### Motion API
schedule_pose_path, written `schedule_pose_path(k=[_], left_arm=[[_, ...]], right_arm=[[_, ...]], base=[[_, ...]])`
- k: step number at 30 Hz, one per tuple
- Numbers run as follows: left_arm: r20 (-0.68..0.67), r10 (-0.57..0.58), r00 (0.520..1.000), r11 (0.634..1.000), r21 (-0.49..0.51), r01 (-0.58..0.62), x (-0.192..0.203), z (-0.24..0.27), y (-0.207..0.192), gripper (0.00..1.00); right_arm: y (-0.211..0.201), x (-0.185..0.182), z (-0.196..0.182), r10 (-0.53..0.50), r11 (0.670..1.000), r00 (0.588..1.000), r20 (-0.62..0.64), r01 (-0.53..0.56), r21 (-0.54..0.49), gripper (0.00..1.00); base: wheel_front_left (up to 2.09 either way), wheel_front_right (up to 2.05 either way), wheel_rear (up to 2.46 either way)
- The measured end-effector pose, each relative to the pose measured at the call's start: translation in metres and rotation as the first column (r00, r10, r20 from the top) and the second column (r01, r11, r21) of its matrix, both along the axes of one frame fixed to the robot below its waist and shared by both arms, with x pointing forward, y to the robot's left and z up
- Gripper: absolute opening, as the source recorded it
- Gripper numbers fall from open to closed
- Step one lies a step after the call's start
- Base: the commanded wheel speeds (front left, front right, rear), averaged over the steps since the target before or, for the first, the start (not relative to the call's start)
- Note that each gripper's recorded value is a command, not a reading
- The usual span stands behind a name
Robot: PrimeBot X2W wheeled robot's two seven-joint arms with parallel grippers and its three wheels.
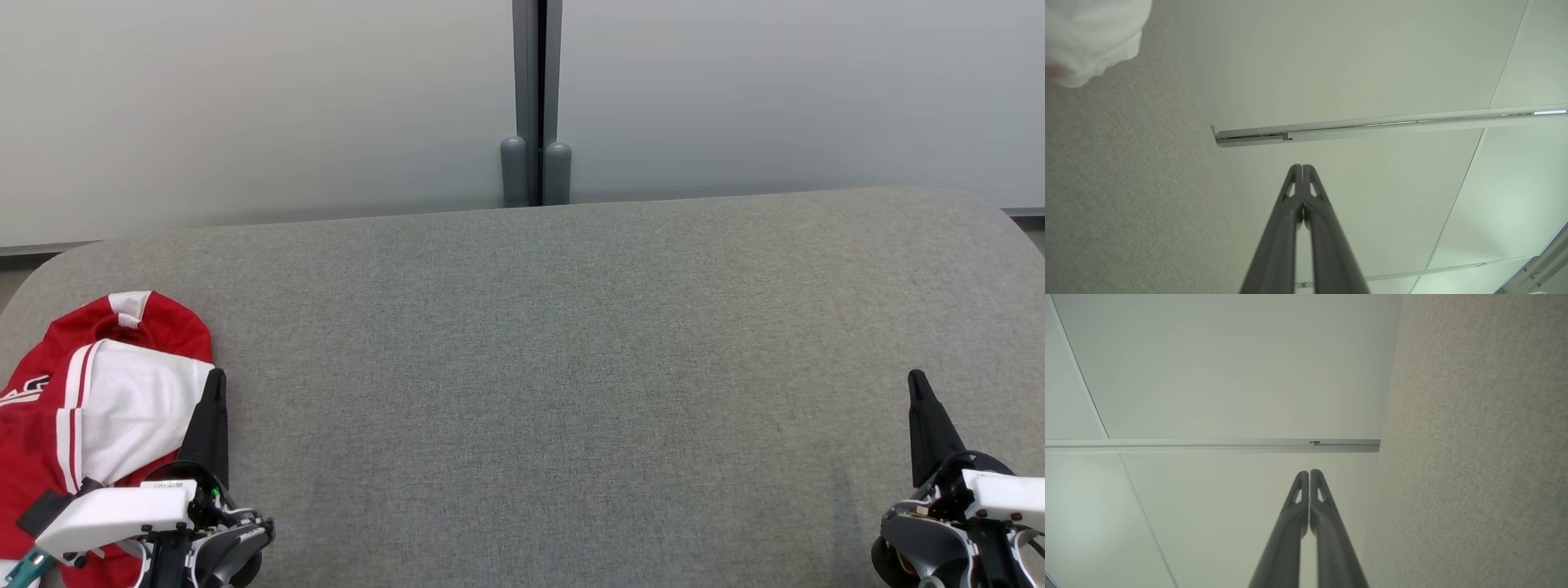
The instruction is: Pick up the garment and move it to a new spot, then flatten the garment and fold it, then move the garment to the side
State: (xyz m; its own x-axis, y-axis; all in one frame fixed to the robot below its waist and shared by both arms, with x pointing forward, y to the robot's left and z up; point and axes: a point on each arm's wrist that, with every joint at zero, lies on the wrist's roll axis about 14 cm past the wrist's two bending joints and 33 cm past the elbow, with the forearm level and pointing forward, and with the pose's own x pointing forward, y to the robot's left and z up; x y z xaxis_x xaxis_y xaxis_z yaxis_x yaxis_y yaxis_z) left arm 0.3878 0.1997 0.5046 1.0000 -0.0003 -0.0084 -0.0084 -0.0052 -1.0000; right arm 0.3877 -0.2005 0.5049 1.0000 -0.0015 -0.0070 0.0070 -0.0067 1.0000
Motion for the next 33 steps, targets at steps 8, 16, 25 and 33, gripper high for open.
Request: schedule_pose_path(k=[8,16,25,33], left_arm=[[0.0,0.0,1.0,1.0,0.0,0.0,0.0,0.0,0.0,0.0],[0.0,0.0,1.0,1.0,0.0,0.0,0.0,0.0,0.0,1.0],[-0.114,0.002,0.993,1.0,-0.025,-0.005,-0.02,-0.039,-0.007,1.0],[-0.099,0.002,0.995,0.998,0.057,0.003,-0.02,-0.033,-0.011,1.0]], right_arm=[[0.0,0.0,0.0,0.0,1.0,1.0,0.0,0.0,0.0,0.0],[0.0,0.0,0.0,0.0,1.0,1.0,0.0,0.0,0.0,1.0],[0.005,-0.018,-0.035,0.001,1.0,0.995,-0.104,0.002,0.023,1.0],[0.015,-0.018,-0.038,0.014,0.998,0.993,-0.116,-0.021,-0.062,1.0]], base=[[0.0,0.0,0.0],[0.0,0.0,0.0],[0.0,0.0,0.0],[0.0,0.0,0.0]])
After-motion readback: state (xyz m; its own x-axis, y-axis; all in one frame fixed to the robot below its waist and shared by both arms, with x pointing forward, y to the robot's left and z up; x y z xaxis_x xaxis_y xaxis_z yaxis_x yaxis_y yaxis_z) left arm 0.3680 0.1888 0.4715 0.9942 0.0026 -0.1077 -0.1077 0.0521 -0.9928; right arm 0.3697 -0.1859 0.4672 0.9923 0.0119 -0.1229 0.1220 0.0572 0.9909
